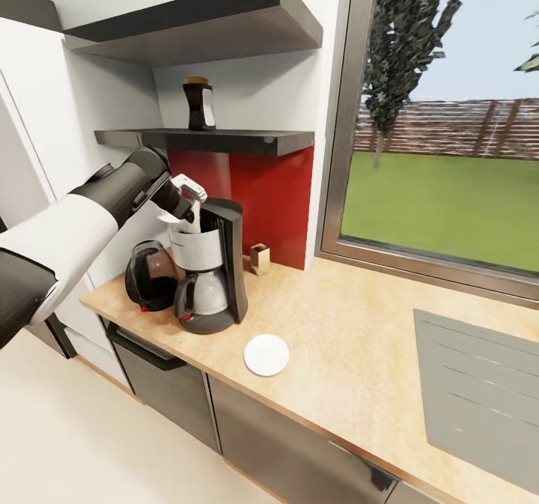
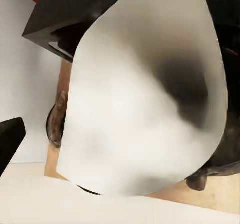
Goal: Set up a coffee station on the kitchen countertop: keep the coffee maker on the countertop, move the bottle of coffee from the kitchen shelf to the counter next to the coffee maker, place a paper coffee filter on top of the coffee maker, put the saucer next to the coffee maker with the coffee cup on the saucer, and place the electric kettle next to the coffee maker.
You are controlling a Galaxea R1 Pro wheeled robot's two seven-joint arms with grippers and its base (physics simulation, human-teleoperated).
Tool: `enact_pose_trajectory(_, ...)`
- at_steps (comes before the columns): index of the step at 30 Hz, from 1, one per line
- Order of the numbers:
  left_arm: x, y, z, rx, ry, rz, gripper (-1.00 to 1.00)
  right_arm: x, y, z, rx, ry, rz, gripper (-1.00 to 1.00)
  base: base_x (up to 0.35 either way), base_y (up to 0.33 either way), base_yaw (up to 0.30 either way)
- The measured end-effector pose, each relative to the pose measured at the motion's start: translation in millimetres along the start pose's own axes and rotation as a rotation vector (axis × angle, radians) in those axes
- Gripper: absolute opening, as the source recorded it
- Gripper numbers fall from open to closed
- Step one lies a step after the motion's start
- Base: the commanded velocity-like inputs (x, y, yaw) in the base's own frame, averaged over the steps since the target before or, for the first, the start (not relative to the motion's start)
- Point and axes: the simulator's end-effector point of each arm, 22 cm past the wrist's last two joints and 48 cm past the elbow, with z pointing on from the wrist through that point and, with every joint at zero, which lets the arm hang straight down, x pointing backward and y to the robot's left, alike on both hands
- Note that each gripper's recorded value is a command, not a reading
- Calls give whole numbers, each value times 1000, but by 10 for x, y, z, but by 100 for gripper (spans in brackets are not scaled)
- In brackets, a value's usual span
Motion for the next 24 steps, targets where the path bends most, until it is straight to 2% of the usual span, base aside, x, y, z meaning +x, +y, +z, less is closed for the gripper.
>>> enact_pose_trajectory(19,-14,8,-11,-1,-6,-1,100,29,3,-1,-1,6,0,100,0,0,0)
enact_pose_trajectory(24,-24,7,-8,-1,-7,0,100,27,4,2,-1,6,0,100,-210,0,0)
